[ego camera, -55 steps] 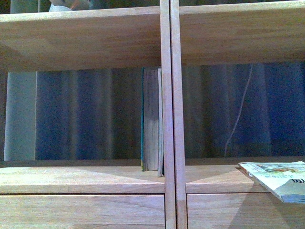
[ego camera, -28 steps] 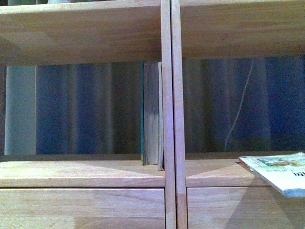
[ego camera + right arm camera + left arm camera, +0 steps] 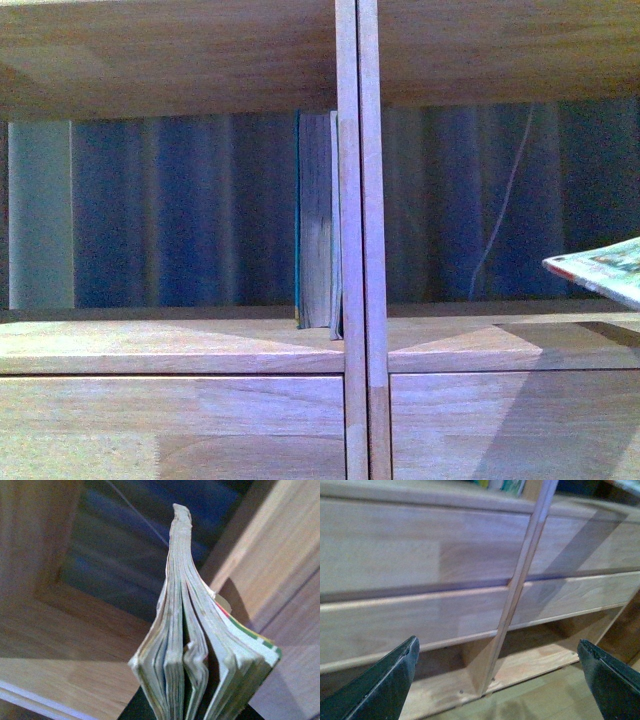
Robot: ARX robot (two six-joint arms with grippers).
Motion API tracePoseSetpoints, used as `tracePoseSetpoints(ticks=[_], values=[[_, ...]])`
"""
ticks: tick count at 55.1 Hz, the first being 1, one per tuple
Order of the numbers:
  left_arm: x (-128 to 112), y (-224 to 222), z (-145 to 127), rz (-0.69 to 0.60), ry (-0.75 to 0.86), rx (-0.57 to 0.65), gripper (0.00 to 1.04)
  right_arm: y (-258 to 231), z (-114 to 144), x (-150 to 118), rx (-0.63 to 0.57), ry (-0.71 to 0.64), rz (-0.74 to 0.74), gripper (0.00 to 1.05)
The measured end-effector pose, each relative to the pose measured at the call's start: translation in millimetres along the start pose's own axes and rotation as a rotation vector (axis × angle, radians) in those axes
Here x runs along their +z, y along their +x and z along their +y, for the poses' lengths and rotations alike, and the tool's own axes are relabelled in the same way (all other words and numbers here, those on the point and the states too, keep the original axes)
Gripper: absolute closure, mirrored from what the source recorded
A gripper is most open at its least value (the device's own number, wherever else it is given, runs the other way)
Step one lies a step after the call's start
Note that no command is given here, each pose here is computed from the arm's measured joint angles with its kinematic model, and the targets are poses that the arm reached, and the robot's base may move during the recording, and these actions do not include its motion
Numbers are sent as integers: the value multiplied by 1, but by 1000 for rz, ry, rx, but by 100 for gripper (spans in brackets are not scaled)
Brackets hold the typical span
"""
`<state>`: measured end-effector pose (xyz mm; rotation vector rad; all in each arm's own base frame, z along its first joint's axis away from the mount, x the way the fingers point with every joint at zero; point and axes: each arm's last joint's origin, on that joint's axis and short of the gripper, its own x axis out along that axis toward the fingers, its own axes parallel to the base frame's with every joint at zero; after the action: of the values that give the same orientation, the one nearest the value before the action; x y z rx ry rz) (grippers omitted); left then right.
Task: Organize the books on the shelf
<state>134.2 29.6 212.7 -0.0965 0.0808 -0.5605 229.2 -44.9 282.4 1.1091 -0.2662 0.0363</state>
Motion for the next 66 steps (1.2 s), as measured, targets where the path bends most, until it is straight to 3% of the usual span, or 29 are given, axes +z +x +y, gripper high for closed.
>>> tracePoseSetpoints(ticks=[4,14,22,27,36,52,66], values=[[24,15,21,-43,-4,21,7,-4,14,12,50,13,-22,97],[59,55,55,-87,-87,14,7,-13,42,23,163,26,-24,97],[85,94,69,-59,-231,-71,7,-22,62,20,291,72,14,97],[101,118,70,-18,-348,-203,7,-27,76,13,396,87,36,97],[140,162,41,-8,-493,-384,7,-31,98,-18,631,61,133,97],[171,186,-26,-72,-509,-623,7,-2,97,-58,624,-30,193,97],[177,195,-52,-64,-527,-659,7,-11,114,-81,714,-26,260,97]])
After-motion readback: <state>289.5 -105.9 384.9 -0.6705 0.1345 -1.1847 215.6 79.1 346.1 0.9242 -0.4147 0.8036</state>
